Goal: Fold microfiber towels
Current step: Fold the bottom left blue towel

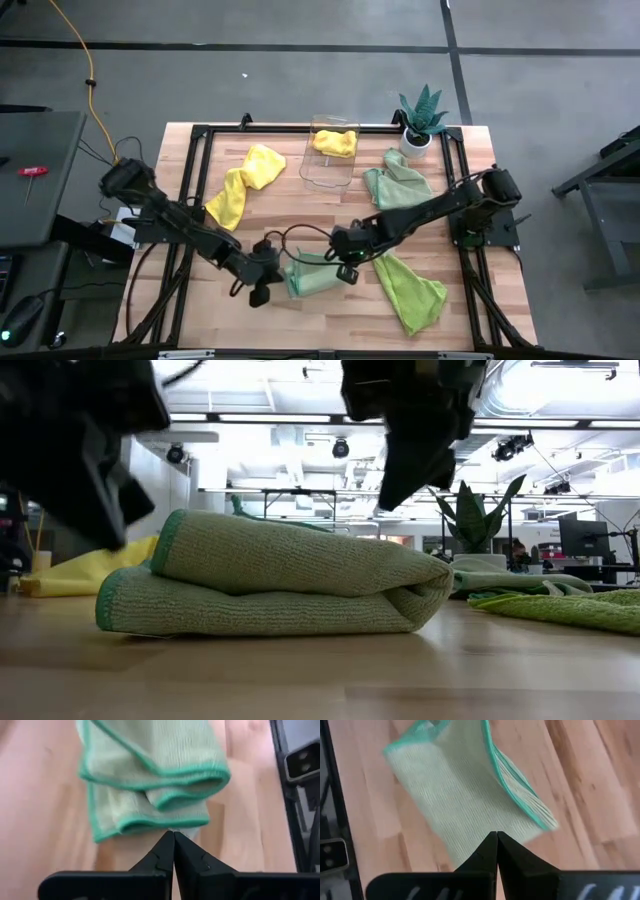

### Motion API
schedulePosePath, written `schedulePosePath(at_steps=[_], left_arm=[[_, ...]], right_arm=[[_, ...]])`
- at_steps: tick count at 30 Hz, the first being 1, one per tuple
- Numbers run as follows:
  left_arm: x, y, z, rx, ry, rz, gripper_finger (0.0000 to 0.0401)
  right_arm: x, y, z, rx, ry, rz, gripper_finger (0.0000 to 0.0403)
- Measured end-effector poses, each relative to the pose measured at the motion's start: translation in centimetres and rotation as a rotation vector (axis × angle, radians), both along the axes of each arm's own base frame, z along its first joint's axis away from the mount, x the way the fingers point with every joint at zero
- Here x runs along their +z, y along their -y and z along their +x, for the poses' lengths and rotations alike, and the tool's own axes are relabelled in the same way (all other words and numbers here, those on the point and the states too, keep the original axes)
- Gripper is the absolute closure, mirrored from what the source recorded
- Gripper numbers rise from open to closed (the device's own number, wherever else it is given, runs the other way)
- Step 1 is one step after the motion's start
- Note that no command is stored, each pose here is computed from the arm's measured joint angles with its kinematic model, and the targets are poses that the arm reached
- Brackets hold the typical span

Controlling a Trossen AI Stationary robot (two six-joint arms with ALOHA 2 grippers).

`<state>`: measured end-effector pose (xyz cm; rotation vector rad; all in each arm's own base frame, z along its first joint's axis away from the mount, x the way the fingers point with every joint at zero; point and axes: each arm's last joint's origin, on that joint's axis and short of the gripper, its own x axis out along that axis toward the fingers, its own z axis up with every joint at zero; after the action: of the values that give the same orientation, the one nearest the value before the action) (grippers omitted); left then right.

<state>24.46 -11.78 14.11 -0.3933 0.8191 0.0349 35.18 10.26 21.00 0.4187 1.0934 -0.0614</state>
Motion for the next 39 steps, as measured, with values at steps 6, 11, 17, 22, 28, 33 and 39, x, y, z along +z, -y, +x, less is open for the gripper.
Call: schedulePosePath(at_steps=[6,11,17,22,28,33,39], left_arm=[[3.6,-0.2,-0.7,0.079,0.190,0.052,0.0401],[4.4,-0.5,0.7,0.084,0.333,0.041,0.0401],[2.6,-0.3,3.4,0.074,0.284,0.018,0.0401],[0.9,0.9,6.5,0.009,0.237,0.054,0.0401],[-2.0,1.2,8.2,0.037,0.143,0.024,0.0401],[-3.6,1.3,7.3,0.071,0.023,0.006,0.0401],[-4.0,1.7,6.9,0.063,-0.019,0.036,0.0401]], right_arm=[[0.8,0.4,-1.5,0.027,-0.078,-0.050,0.0403],[-1.3,0.2,-2.4,0.041,-0.118,0.000,0.0403],[-2.0,0.2,-3.4,-0.037,0.024,0.096,0.0403],[-2.9,0.6,-4.2,-0.173,0.166,0.171,0.0403],[-5.5,0.8,-4.5,-0.322,0.271,0.261,0.0403],[-6.7,1.1,-4.9,-0.374,0.285,0.262,0.0403],[-7.9,0.8,-4.1,-0.362,0.265,0.272,0.0403]])
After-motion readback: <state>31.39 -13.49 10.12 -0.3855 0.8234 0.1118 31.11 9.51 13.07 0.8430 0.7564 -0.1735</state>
